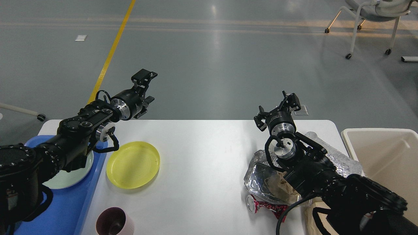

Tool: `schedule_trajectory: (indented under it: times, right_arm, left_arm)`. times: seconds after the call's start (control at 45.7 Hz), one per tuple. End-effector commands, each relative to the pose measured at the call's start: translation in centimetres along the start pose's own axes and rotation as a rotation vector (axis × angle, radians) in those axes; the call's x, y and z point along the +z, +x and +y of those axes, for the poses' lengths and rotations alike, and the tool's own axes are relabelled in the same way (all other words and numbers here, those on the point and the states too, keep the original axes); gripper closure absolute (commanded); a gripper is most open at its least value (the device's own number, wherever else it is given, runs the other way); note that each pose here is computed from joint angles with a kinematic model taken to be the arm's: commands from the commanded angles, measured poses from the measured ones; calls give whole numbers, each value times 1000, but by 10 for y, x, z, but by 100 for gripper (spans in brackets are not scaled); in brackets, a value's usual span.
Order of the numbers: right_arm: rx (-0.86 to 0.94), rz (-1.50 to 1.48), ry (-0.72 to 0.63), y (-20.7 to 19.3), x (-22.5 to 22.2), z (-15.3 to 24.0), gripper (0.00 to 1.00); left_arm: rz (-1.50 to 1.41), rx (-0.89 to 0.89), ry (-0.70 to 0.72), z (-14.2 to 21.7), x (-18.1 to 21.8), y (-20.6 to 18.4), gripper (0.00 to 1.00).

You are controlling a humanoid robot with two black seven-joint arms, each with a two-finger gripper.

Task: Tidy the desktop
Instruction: 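Raise the left gripper up and away from the tray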

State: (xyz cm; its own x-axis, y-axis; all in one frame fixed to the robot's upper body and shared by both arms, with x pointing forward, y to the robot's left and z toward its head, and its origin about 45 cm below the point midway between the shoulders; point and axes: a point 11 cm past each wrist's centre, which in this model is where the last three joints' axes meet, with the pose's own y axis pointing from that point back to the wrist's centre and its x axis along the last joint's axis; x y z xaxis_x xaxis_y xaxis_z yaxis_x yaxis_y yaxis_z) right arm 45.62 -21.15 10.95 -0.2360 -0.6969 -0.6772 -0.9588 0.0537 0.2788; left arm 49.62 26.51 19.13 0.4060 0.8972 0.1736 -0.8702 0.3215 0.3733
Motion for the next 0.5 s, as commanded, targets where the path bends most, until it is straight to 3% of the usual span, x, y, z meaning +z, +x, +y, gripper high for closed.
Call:
schedule_trajectory:
  times: [0.0, 0.481]
  right_arm:
    - [0, 1, -1, 0, 0, 0, 0]
    - [0, 0, 1, 0, 0, 0, 0]
  left_arm:
    - [-106, -43, 77, 4, 2, 3, 0]
    - [-294, -219, 134, 22, 39, 13, 0]
